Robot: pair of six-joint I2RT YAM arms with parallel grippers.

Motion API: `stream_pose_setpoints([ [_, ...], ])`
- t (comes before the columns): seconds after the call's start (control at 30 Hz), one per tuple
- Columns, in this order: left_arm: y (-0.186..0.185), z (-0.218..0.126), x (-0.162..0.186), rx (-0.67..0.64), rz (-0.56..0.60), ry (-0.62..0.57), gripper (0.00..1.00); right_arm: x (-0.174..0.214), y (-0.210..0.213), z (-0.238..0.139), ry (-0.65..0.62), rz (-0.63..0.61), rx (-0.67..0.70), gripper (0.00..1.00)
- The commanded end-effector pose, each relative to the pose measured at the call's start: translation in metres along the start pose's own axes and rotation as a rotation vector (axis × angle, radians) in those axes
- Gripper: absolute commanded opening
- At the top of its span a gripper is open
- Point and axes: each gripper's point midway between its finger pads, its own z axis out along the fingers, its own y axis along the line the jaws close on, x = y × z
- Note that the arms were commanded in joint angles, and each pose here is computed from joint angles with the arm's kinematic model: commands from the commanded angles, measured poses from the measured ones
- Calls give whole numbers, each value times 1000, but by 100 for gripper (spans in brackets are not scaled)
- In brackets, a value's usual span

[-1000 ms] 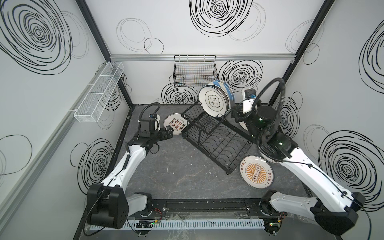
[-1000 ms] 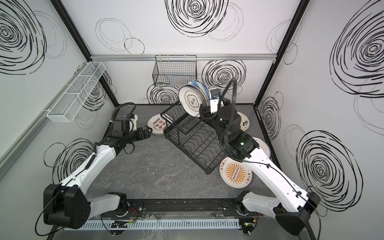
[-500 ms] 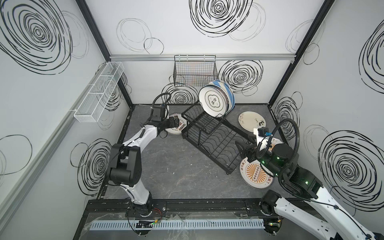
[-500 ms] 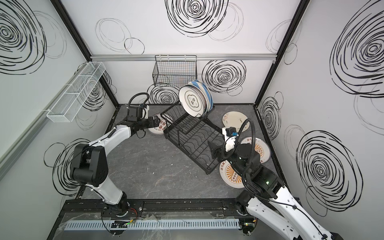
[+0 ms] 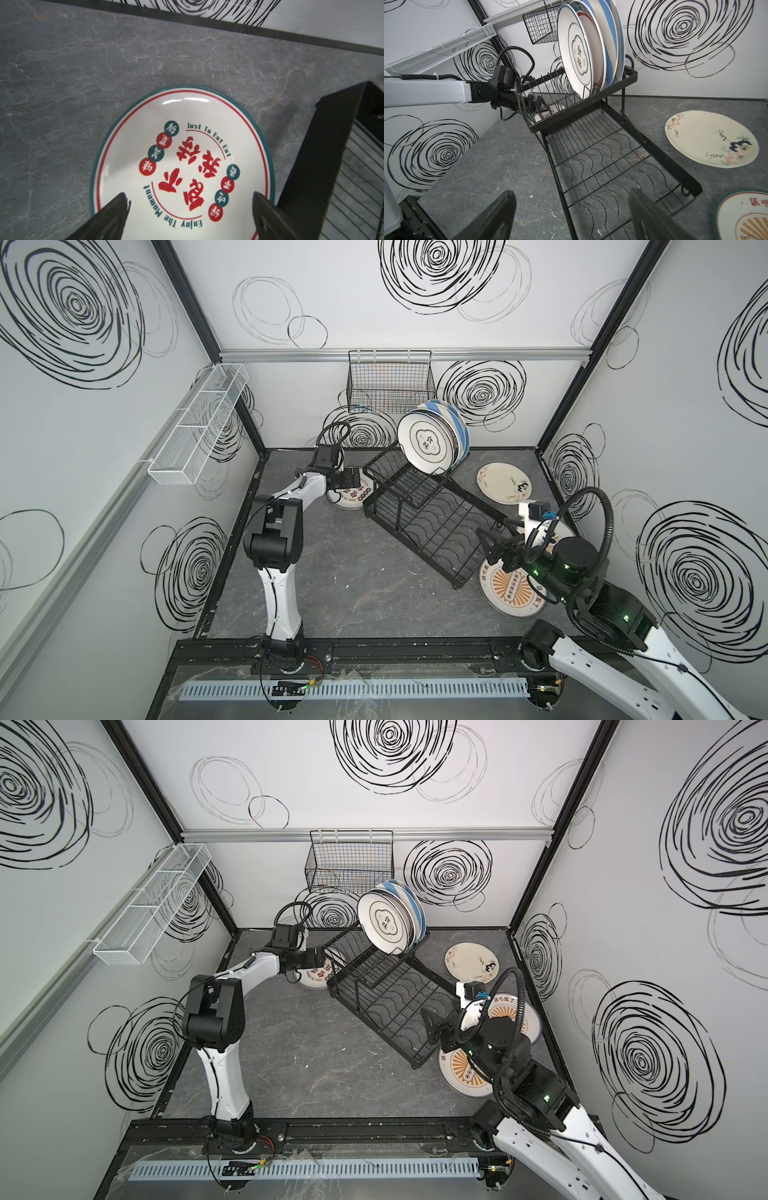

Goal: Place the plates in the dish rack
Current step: 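Position the left gripper over the red-lettered plate while the right gripper reaches the orange-centered plate, then push the red-lettered plate toward the robot with the left gripper while right gripper approaches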

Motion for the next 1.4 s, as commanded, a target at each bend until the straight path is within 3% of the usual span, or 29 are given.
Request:
stream_pose_setpoints([
  [0.0, 10, 13, 9, -44, 24, 63, 96, 3, 7, 3, -10, 46, -47, 90],
  [0.37, 31, 21, 41, -103, 20, 138, 96, 3, 9, 9, -9, 50, -53, 92],
  [0.77, 59, -4, 78, -191, -68, 227, 96, 4, 14, 9, -18, 55, -83, 93],
  [0.93, 48, -21, 115, -161, -99, 278, 96, 5, 16, 11, -20, 53, -97, 93],
  [1.37, -21, -72, 219, 1, -138, 345, 96, -3, 28, 9, -11, 34, -147, 94],
])
